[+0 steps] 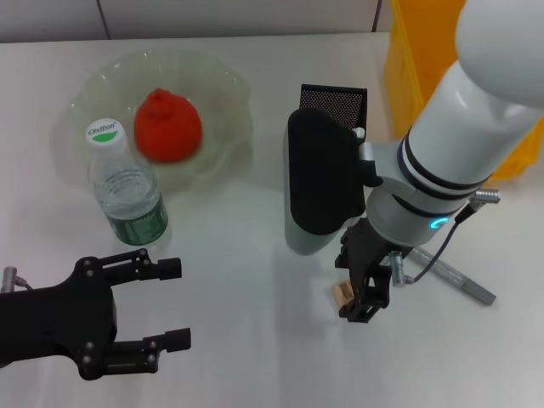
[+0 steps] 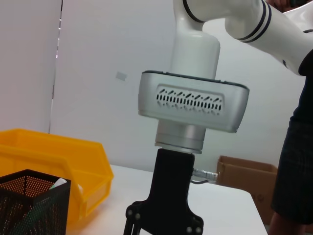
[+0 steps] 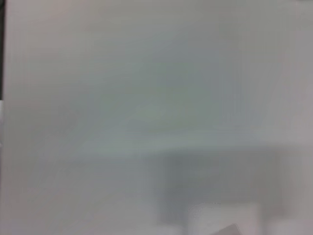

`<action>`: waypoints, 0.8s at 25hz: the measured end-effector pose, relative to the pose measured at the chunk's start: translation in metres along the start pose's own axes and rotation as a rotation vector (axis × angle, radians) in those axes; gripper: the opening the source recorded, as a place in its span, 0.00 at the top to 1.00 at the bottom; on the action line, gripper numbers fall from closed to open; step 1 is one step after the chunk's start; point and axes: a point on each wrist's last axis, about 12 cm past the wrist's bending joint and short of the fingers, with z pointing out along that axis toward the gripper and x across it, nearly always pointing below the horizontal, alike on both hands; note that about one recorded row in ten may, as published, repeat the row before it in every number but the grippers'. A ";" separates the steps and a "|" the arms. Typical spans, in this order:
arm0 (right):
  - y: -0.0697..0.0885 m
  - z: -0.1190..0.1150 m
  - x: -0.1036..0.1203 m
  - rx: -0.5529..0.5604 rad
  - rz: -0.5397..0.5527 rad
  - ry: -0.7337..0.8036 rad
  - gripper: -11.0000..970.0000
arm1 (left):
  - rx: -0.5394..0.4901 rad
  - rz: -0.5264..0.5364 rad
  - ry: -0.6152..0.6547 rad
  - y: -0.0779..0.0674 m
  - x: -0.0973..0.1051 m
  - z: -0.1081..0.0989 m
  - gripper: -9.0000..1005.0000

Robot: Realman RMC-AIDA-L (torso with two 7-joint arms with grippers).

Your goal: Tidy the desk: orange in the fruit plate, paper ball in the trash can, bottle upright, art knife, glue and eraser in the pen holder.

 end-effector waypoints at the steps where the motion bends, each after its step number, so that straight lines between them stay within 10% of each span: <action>1: 0.000 0.002 0.000 0.004 -0.001 0.002 0.32 | 0.000 -0.001 0.000 0.000 0.000 0.000 0.22; 20: 0.000 0.014 -0.001 0.010 -0.032 0.028 0.47 | -0.001 -0.002 0.000 0.001 0.000 0.001 0.22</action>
